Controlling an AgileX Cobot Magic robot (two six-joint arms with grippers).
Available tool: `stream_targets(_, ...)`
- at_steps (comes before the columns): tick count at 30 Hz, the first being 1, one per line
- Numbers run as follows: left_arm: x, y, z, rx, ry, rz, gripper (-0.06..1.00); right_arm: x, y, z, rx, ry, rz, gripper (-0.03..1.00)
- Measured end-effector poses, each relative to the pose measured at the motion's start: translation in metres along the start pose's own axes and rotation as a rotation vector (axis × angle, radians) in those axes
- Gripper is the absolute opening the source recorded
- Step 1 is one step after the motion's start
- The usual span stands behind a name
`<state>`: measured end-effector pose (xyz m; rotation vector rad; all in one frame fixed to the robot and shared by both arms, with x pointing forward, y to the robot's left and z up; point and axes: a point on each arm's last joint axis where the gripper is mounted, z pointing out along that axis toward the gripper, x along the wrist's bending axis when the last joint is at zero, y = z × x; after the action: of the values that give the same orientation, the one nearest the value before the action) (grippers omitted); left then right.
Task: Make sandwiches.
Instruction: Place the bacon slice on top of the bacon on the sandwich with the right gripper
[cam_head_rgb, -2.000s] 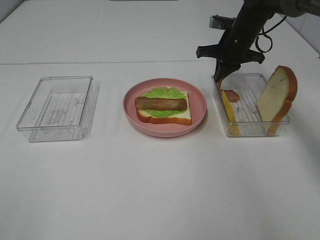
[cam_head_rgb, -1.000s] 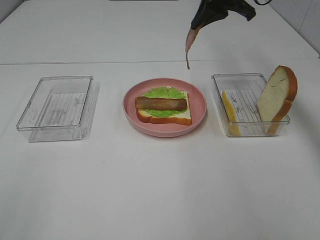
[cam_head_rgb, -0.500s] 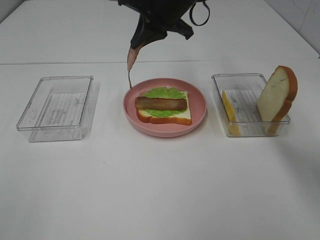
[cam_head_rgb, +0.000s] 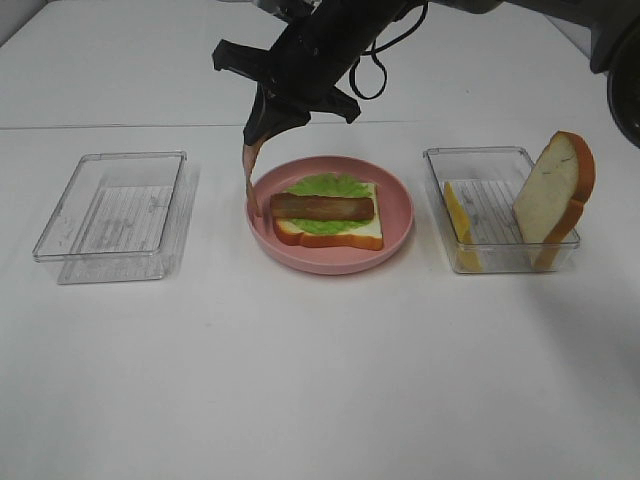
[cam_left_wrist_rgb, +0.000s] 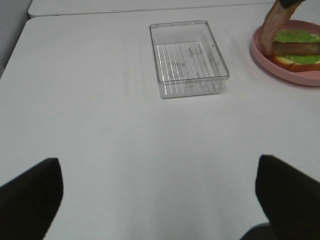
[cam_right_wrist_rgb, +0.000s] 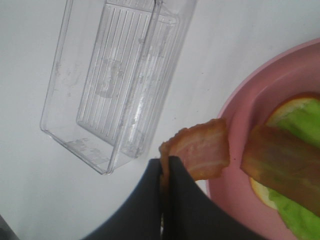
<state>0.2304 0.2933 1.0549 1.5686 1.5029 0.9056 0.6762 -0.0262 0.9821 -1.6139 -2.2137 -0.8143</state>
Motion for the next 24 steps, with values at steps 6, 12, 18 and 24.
stream_targets(6,0.0,0.0,0.0,0.0,0.0,0.0,0.99,-0.006,0.001,0.0,-0.009,-0.071,-0.04,0.0)
stream_targets(12,0.0,0.0,0.0,0.0,0.0,0.0,0.99,-0.012,0.001,-0.001,-0.009,-0.131,-0.067,0.0)
stream_targets(18,0.0,0.0,0.0,0.0,0.0,0.0,0.99,-0.019,0.001,-0.002,0.0,-0.214,-0.101,0.0)
stream_targets(24,0.0,0.0,0.0,0.0,0.0,0.0,0.99,-0.027,-0.002,-0.004,0.042,-0.298,-0.119,0.0)
